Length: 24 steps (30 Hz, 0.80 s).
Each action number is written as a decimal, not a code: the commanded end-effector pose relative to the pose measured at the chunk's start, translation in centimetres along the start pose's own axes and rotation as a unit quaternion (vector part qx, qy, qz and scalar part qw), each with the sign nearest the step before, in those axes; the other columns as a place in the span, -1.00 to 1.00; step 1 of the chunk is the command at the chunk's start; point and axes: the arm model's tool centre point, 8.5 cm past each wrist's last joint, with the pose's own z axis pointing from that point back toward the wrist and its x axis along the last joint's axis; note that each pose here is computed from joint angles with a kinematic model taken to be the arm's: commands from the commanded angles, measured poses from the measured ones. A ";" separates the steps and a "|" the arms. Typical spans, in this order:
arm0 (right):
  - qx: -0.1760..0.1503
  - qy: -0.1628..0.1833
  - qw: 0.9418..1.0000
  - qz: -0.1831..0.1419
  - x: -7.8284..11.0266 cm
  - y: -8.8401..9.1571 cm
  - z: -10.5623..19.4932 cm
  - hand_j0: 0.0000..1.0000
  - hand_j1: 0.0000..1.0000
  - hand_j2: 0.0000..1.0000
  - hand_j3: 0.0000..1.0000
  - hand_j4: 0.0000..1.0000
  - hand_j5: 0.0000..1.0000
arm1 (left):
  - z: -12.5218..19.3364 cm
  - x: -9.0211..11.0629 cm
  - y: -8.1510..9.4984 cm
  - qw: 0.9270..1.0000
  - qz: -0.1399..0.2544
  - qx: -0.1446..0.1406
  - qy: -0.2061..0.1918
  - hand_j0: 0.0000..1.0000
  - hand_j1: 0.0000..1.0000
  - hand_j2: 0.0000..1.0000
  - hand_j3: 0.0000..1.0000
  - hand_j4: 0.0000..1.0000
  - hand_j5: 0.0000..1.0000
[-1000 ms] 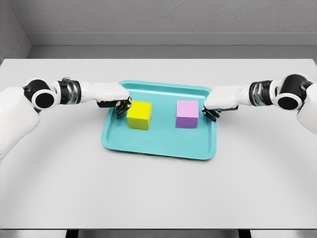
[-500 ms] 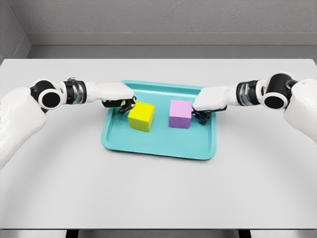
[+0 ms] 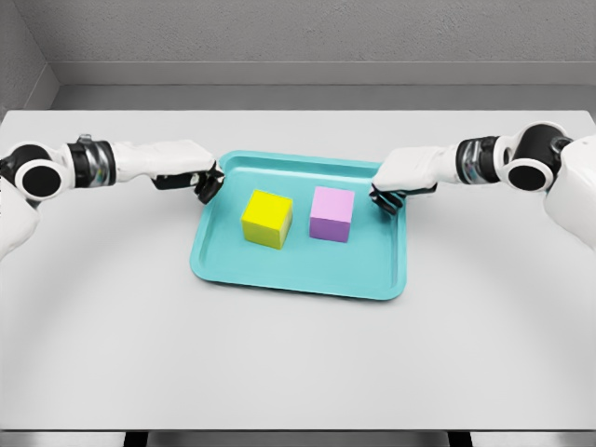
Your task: Push two cubes
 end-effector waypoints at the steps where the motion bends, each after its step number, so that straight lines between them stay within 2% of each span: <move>1: -0.001 0.001 1.000 -0.012 -0.2 0.1 -0.6 -0.63 -0.63 -0.63 -0.63 -0.63 -0.63 | -1.7 3.4 -0.5 0.998 -0.030 -0.025 -0.049 -0.72 -0.72 -0.72 -0.72 -0.72 -0.72; 2: -0.002 -0.002 1.000 -0.013 -0.1 -0.1 -0.9 -0.63 -0.63 -0.63 -0.63 -0.63 -0.63 | -2.5 4.7 -1.2 0.996 -0.041 -0.039 -0.069 -0.72 -0.72 -0.72 -0.72 -0.72 -0.72; 3: -0.002 0.000 1.000 -0.015 -0.2 -0.2 -1.1 -0.63 -0.63 -0.63 -0.63 -0.63 -0.63 | -2.8 4.9 -1.9 0.995 -0.039 -0.048 -0.073 -0.72 -0.72 -0.72 -0.72 -0.72 -0.72; 6: -0.004 -0.005 1.000 -0.016 0.1 -0.6 -1.9 -0.63 -0.63 -0.63 -0.63 -0.63 -0.63 | -2.3 4.4 -3.4 0.996 -0.028 -0.058 -0.066 -0.72 -0.72 -0.72 -0.72 -0.72 -0.72; 10: 0.000 -0.007 1.000 -0.014 0.2 -0.5 -2.1 -0.63 -0.63 -0.63 -0.63 -0.63 -0.63 | -2.2 4.0 -3.5 0.996 -0.024 -0.058 -0.061 -0.73 -0.73 -0.73 -0.73 -0.73 -0.73; 13: -0.001 -0.011 1.000 -0.013 0.6 -0.6 -2.4 -0.63 -0.63 -0.63 -0.63 -0.63 -0.63 | -2.2 3.8 -3.2 0.997 -0.022 -0.053 -0.059 -0.73 -0.73 -0.73 -0.73 -0.73 -0.73; 15: 0.000 -0.013 1.000 -0.011 0.7 -0.7 -2.6 -0.63 -0.63 -0.63 -0.63 -0.63 -0.63 | -2.0 2.9 -3.1 0.998 -0.007 -0.048 -0.048 -0.73 -0.73 -0.73 -0.73 -0.73 -0.73; 18: 0.001 -0.018 1.000 -0.006 1.1 -0.8 -2.8 -0.63 -0.63 -0.63 -0.63 -0.63 -0.63 | -0.6 2.0 -1.4 0.999 0.009 -0.012 -0.041 -0.73 -0.73 -0.73 -0.73 -0.73 -0.73; 24: 0.011 -0.026 1.000 0.002 1.7 -0.5 -3.3 -0.63 -0.63 -0.63 -0.63 -0.63 -0.63 | -0.6 2.7 -0.2 0.998 0.019 0.010 -0.059 -0.72 -0.72 -0.72 -0.72 -0.72 -0.72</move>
